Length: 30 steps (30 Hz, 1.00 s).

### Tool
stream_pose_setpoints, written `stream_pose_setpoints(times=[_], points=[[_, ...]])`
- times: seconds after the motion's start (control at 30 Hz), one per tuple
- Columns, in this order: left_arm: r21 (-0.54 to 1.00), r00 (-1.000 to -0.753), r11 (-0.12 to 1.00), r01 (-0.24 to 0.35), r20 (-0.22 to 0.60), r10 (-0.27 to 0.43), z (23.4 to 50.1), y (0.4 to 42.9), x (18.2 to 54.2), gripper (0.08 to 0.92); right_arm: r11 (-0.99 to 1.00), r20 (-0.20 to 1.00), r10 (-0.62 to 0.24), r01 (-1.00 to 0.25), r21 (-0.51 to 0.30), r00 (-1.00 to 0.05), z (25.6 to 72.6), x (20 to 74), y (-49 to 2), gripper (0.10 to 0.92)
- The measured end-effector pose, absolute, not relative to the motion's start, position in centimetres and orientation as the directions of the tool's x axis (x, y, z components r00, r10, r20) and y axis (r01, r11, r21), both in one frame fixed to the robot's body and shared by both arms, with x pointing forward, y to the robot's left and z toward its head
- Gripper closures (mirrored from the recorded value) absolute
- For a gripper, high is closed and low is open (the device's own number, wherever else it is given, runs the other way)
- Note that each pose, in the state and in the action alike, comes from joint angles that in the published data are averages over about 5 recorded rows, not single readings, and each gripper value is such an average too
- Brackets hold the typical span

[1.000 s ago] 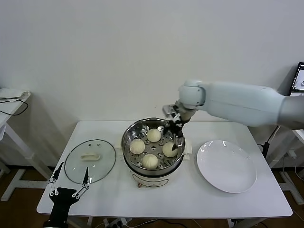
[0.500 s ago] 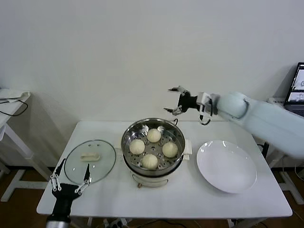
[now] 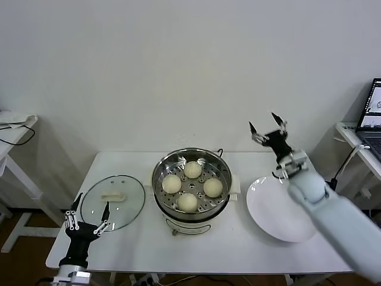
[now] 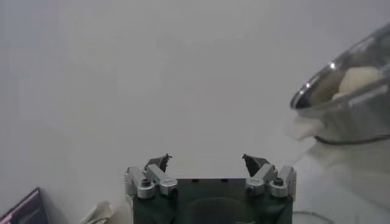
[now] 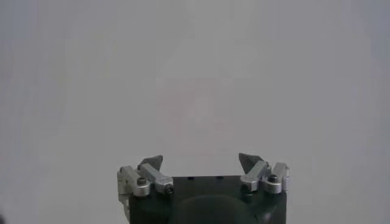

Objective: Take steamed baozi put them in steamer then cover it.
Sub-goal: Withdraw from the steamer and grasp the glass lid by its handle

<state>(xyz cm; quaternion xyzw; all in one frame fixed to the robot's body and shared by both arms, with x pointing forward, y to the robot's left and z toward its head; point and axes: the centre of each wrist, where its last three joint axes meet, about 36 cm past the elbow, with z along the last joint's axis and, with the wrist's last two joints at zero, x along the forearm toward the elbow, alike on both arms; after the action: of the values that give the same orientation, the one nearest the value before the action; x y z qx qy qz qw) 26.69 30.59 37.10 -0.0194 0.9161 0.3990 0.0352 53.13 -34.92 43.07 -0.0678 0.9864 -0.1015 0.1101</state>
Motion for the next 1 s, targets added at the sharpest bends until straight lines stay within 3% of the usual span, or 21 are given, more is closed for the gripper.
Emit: stream_pose_setpoints(times=[0.23,0.6,0.8,1.0], points=[[0.891,-0.998,0.453,-0.031,-0.05,0.03,33.5,32.2,28.1,0.177,0.997,-0.15,0.025,0.036,-0.071,-0.988,36.6,46.7,-35.7,0.2],[0.998,-0.993,0.061,-0.015,-0.021,0.112,28.2,35.0,30.9,0.177,0.99,-0.073,0.142,0.142,0.013,-0.987,31.6,40.4,-34.2,0.2],[0.999,-0.991,-0.052,-0.006,0.001,0.135,26.7,35.7,32.9,0.177,0.985,-0.055,0.17,0.169,0.027,-0.984,30.5,39.2,-33.9,0.2],[0.996,-0.992,-0.094,0.001,0.012,0.127,26.2,36.0,34.9,0.177,0.983,-0.045,0.181,0.18,0.03,-0.982,29.9,38.6,-34.0,0.2]])
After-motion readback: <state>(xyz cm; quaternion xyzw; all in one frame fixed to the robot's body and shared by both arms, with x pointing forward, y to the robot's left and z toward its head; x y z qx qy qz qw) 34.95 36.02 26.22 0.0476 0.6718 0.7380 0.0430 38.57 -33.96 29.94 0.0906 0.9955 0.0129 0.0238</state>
